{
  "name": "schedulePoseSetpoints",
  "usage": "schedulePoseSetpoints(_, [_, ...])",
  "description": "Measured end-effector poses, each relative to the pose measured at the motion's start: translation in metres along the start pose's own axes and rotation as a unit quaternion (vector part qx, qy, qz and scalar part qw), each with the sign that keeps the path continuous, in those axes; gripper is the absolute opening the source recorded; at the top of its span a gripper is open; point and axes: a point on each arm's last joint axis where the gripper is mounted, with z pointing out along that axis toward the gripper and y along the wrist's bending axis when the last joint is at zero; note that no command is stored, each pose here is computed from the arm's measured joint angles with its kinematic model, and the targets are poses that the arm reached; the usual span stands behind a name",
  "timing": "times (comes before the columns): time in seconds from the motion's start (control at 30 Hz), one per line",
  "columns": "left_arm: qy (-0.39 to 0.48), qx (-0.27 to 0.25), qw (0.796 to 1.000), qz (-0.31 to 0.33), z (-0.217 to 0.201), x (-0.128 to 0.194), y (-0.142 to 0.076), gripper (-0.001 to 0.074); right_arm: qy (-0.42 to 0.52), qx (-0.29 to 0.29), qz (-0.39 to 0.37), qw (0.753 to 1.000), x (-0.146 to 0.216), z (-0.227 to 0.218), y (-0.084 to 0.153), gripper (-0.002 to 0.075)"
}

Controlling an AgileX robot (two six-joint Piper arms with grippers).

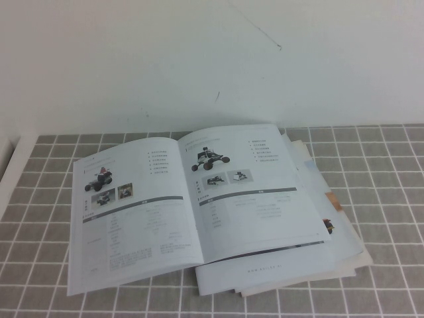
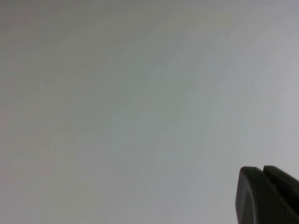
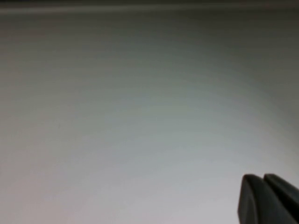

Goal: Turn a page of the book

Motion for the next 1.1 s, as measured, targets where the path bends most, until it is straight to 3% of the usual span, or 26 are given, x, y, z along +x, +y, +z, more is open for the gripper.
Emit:
schedulePoseSetpoints(0.17, [-0.087,0.018,0.992,0.094,0.011,-0.063,-0.004,-0.0004,-0.056,0.006,-0.039,0.998,-0.066,0.036,0.005,-0.0003])
schedulePoseSetpoints(0.33, [-0.090,0.007,0.988,0.126,0.034,-0.098,-0.002,-0.0004,-0.076,0.014,-0.111,0.991,-0.149,0.077,0.013,-0.0003])
schedulePoseSetpoints(0.5, [-0.025,-0.016,0.991,0.132,0.075,-0.119,0.007,-0.0004,0.003,0.009,-0.193,0.981,-0.166,0.132,0.016,-0.0003])
schedulePoseSetpoints(0.63, [0.065,-0.038,0.989,0.130,0.111,-0.119,0.015,-0.0004,0.119,-0.008,-0.202,0.972,-0.149,0.174,0.014,-0.0003])
schedulePoseSetpoints(0.8, [0.228,-0.068,0.964,0.117,0.149,-0.090,0.027,-0.0004,0.326,-0.032,-0.179,0.928,-0.092,0.213,0.009,-0.0003])
schedulePoseSetpoints(1.0, [0.424,-0.075,0.902,0.033,0.167,-0.029,0.029,-0.0004,0.532,-0.015,-0.084,0.842,-0.011,0.220,0.002,-0.0003])
schedulePoseSetpoints(1.1, [0.532,-0.063,0.844,-0.016,0.168,0.008,0.022,-0.0004,0.626,-0.016,-0.056,0.777,0.028,0.215,0.000,-0.0003])
